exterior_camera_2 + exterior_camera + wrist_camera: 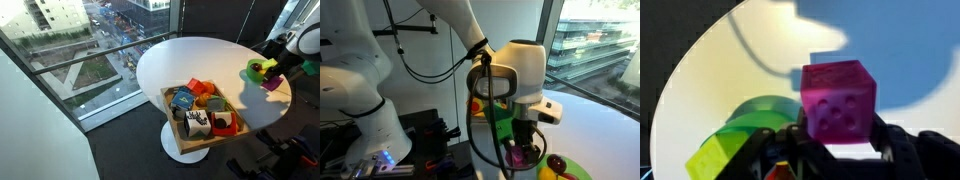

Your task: Put the pink block in the box

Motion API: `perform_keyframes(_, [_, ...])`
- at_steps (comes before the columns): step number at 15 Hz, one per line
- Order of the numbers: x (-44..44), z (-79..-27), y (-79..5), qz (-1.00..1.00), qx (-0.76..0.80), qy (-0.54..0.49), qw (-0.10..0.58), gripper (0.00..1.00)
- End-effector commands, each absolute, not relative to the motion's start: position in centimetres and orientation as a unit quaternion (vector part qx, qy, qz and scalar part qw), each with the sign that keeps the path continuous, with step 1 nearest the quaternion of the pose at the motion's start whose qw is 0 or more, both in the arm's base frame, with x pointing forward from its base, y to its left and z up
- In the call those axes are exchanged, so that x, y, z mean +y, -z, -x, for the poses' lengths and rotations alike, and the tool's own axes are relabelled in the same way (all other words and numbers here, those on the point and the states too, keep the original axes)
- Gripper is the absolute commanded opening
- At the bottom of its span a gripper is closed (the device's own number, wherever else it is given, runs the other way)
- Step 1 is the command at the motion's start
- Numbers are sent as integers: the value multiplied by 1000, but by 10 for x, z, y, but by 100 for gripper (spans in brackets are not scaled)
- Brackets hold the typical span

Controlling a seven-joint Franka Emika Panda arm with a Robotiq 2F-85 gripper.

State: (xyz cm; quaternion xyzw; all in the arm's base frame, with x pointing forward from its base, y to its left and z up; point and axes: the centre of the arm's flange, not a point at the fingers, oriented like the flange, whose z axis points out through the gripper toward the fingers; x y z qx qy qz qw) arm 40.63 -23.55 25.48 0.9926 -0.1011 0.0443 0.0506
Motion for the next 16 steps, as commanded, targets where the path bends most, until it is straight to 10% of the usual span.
perform_keyframes(1, [-202, -413, -276, -992, -104, -44, 51, 32])
perform_keyframes(13, [-141, -443, -291, -996, -62, -50, 38, 32])
perform_keyframes(14, [-140, -443, -292, -996, -62, -51, 38, 57])
perform_keyframes(16, [-140, -443, -290, -996, -62, -49, 38, 57])
